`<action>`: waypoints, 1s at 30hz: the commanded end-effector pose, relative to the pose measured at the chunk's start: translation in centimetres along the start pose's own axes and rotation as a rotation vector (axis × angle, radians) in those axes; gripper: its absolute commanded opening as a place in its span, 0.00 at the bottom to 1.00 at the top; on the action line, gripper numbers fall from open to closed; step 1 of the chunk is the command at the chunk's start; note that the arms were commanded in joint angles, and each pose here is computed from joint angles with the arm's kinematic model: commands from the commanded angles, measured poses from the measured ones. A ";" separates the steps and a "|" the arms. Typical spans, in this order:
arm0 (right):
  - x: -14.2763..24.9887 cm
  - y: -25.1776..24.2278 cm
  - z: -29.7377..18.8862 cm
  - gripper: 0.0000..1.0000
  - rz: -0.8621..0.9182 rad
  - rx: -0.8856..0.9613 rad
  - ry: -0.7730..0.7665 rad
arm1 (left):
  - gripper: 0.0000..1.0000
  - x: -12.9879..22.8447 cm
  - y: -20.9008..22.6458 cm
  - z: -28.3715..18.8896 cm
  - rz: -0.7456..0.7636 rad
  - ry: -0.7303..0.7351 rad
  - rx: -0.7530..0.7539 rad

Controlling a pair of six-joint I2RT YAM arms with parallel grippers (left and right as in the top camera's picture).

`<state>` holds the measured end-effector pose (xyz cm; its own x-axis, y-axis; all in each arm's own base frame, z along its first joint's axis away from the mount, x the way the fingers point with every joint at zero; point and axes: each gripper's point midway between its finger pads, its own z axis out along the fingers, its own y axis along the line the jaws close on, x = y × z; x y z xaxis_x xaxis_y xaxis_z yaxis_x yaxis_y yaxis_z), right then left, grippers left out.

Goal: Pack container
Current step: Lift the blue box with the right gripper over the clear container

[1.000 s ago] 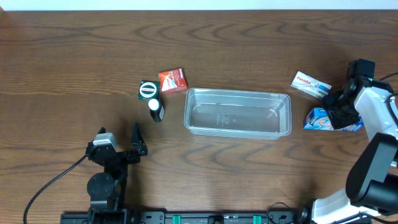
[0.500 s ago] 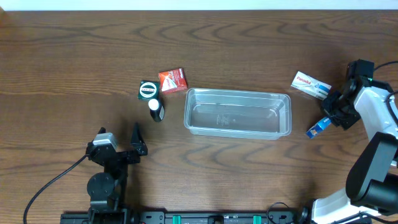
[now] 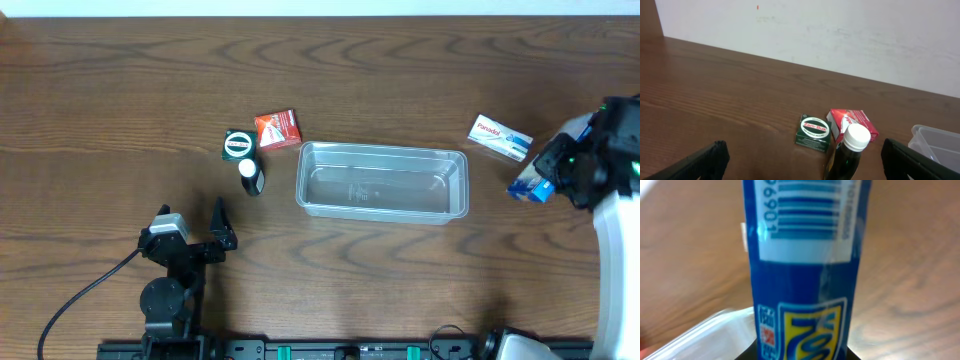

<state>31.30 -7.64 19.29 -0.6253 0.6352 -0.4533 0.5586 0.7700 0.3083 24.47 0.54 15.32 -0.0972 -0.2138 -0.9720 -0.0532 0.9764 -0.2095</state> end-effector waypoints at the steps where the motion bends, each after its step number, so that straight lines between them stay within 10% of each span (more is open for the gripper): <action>1: 0.9 3.9 -3.6 0.20 -0.065 -0.221 -0.015 | 0.98 1.6 0.6 0.1 0.018 0.046 -0.024; 30: 13.6 19.0 -9.3 0.17 -0.660 -0.502 -0.062 | 0.98 1.6 0.6 0.1 0.018 0.046 -0.024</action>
<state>27.94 16.69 26.45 -0.7303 0.0822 -0.6782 -0.2221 0.9102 0.3495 24.47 0.54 15.31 -0.0976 -0.2138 -0.9720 -0.0533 0.9764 -0.2094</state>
